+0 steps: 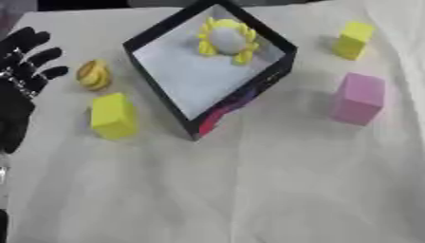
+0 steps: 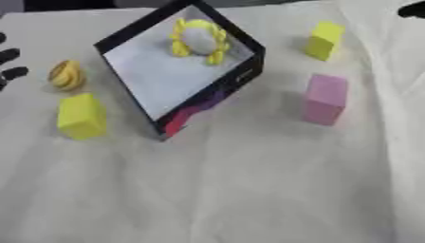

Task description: Pick up objects on the table and place them in the box.

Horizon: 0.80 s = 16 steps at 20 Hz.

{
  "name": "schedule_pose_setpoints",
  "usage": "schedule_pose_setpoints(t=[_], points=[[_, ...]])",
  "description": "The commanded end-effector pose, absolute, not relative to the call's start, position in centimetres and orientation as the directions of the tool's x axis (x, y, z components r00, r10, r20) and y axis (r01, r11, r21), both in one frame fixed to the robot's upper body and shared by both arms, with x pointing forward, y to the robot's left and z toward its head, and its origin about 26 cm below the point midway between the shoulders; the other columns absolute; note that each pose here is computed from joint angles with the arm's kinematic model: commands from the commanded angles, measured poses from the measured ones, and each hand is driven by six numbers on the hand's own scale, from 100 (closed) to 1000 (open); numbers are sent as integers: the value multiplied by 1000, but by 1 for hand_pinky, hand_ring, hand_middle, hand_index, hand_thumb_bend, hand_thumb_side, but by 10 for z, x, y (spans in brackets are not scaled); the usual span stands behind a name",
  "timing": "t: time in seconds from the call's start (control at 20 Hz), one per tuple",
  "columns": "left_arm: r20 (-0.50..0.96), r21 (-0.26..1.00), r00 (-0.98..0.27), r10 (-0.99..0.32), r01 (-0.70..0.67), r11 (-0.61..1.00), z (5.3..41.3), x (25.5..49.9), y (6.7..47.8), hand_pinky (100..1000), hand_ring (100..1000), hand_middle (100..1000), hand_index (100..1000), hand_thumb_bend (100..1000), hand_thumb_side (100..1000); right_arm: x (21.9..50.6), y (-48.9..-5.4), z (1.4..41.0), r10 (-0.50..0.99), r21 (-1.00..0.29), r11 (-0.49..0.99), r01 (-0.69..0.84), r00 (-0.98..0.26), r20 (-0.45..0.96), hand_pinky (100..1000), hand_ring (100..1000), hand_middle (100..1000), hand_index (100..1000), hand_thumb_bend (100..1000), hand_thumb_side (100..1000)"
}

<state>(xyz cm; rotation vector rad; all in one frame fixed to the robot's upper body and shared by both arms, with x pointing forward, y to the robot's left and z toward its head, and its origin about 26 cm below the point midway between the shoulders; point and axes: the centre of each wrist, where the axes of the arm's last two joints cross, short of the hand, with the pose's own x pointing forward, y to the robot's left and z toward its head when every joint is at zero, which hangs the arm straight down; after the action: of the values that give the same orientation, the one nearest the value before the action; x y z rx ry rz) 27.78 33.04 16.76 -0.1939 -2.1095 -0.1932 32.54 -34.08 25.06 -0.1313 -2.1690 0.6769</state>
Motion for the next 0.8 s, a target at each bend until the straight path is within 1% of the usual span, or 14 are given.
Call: schedule_pose_setpoints(t=[0.05,0.1,0.15,0.3,0.35,0.4,0.6,0.8], points=[[843,110,-537,11,193,975,178,274,337,810,849,839,881,100,779,327,-356,268,417,-611,785,-99,-645,641,922,755,758,902,100,447],[844,115,-536,5,192,975,179,274,337,808,847,836,879,100,780,329,-361,272,454,-646,758,-88,-639,620,919,756,758,900,100,414],[845,120,-536,1,191,974,179,274,337,808,847,836,879,100,781,331,-366,277,489,-680,729,-76,-638,595,918,757,759,900,100,404],[846,132,-533,-9,193,972,180,274,337,807,846,834,877,100,781,338,-378,294,571,-766,640,-50,-637,518,909,762,764,897,100,301],[846,136,-533,-12,194,972,181,274,337,807,846,834,877,100,781,340,-382,301,595,-792,610,-41,-636,491,908,763,764,897,100,294],[846,138,-533,-14,194,971,181,274,337,807,846,835,878,100,781,341,-385,307,617,-816,577,-33,-636,462,904,766,767,895,100,248],[848,147,-530,-24,191,971,182,274,338,808,848,837,880,100,781,347,-394,331,672,-885,464,-20,-644,367,898,777,779,895,100,214],[849,151,-527,-32,184,971,183,274,339,808,848,837,880,100,779,352,-404,349,730,-936,353,-7,-624,280,894,796,800,904,100,198]])
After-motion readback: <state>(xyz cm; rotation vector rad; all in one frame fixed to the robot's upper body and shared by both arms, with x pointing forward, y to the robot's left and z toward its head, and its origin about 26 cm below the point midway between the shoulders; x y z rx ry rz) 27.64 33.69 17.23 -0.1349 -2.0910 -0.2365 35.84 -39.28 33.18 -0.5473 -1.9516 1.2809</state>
